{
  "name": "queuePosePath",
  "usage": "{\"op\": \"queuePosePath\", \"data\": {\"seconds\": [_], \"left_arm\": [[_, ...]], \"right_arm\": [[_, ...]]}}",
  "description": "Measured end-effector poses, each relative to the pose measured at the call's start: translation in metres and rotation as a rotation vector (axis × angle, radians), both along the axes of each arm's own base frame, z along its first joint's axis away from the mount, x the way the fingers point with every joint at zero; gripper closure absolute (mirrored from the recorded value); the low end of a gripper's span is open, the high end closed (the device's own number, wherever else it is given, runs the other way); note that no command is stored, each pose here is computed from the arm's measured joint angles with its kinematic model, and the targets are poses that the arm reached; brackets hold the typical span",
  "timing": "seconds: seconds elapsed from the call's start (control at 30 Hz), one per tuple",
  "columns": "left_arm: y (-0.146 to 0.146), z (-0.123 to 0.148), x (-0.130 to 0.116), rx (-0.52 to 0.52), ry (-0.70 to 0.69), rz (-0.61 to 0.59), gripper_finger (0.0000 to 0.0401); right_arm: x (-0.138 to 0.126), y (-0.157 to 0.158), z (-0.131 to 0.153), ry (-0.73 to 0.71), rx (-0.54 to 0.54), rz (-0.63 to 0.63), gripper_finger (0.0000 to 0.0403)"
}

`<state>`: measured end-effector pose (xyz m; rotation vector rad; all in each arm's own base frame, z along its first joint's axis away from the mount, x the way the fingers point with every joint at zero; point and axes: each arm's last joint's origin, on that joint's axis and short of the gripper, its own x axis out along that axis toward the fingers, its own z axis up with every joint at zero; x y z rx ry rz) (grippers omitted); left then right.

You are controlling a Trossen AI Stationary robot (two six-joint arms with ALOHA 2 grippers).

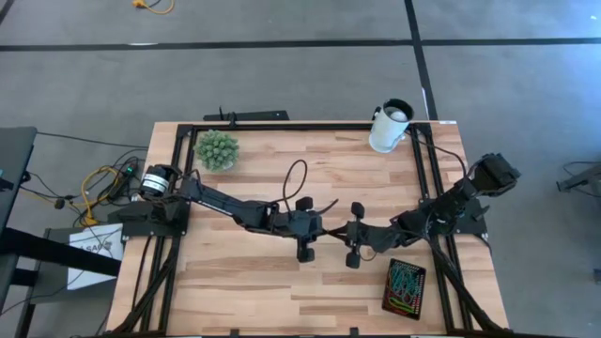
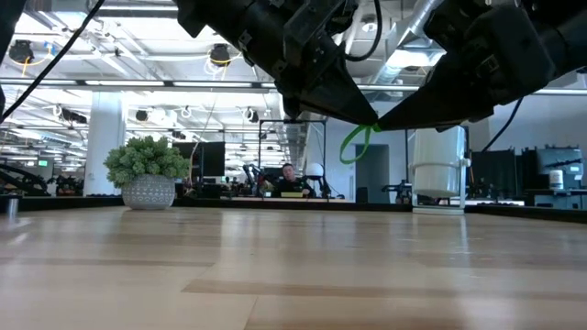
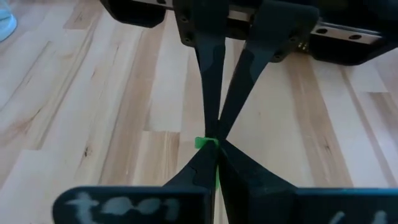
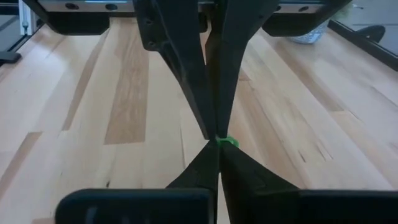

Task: Pick and place items into bin
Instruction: Put the green rubberband into the black basket

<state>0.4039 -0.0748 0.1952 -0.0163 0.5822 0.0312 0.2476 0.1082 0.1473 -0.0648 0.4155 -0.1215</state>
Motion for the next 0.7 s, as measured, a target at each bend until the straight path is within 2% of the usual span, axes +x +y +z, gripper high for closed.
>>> {"op": "queuePosePath", "data": {"seconds": [0.2,0.43,0.57,0.7], "left_arm": [[0.001,0.0,0.0,0.012,0.004,0.016,0.0401],[0.001,-0.001,-0.001,0.015,0.011,0.019,0.0401],[0.001,-0.001,-0.001,0.015,0.013,0.019,0.0401],[0.001,-0.001,-0.001,0.015,0.014,0.019,0.0401]], "right_arm": [[-0.001,-0.001,-0.003,0.028,-0.018,-0.004,0.0398],[-0.013,0.001,-0.017,0.196,-0.08,0.019,0.0365],[-0.014,0.005,-0.015,0.177,-0.12,0.037,0.0338],[-0.012,0.007,-0.01,0.11,-0.128,-0.002,0.0319]]}}
